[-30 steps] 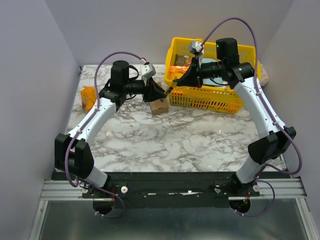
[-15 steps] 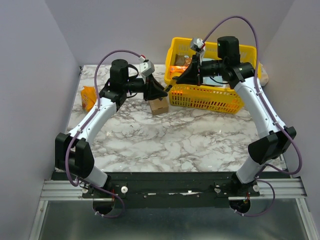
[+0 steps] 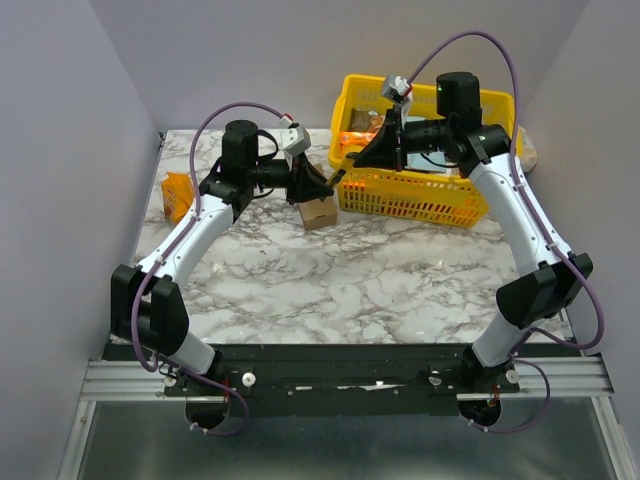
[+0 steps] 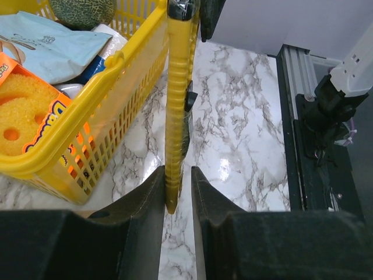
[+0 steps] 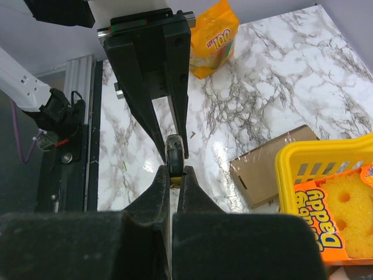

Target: Unpack the express box

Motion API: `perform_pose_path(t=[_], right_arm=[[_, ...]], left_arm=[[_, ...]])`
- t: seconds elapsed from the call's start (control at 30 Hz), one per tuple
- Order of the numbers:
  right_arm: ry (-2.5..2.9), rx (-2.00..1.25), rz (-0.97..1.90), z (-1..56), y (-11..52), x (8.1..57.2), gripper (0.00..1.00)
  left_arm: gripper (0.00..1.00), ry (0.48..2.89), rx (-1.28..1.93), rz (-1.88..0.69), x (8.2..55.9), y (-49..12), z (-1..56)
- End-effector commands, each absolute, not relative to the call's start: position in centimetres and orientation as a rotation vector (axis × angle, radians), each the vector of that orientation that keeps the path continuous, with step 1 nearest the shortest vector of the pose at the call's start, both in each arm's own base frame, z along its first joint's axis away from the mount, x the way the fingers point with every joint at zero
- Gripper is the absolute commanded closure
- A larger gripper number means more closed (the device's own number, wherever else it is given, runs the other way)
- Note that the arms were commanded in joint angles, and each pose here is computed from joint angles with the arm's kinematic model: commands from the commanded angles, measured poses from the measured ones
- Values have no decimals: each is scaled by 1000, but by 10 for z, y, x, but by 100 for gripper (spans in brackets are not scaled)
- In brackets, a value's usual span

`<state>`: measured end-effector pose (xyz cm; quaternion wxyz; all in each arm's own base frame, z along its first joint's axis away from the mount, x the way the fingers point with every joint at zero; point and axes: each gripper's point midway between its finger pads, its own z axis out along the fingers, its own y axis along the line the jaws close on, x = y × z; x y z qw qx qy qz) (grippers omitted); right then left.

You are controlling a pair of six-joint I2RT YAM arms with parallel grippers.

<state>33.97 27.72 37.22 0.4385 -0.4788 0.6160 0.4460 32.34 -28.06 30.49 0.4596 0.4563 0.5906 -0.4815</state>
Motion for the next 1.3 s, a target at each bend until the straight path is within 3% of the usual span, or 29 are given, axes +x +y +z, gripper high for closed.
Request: perform_pose_path(t=[0.0, 0.27, 0.37, 0.4, 0.47, 0.5, 0.53, 0.6, 0.63, 1.27], right_arm=[[1471, -1201, 1117, 388, 276, 335, 99], [1462, -1207, 1129, 388, 277, 335, 99], [1470, -1204, 1134, 386, 276, 335, 99], [1471, -1205, 1134, 386, 276, 334, 95], [1477, -1209, 1117, 383, 274, 335, 77], [1477, -1211, 1103, 383, 271, 334, 59], [1486, -1207, 1074, 383, 269, 337, 50], [1473, -1267, 1036, 375, 264, 333, 36], [1465, -1293, 1029, 373, 262, 330, 34], [1443, -1401, 1110, 358, 284, 318, 37]], left_arm=[[73, 1465, 1126, -1192, 326, -280, 300], [79, 1474, 1130, -1216, 329, -278, 293], [93, 1468, 1133, -1225, 329, -278, 293], [100, 1462, 1134, -1225, 329, -278, 295], [100, 1457, 1136, -1227, 328, -278, 297], [100, 1446, 1142, -1218, 328, -277, 301], [100, 1442, 1152, -1210, 328, -277, 302], [100, 1424, 1195, -1172, 327, -275, 303], [100, 1421, 1205, -1162, 326, -274, 303], [100, 1392, 1239, -1165, 333, -298, 310]])
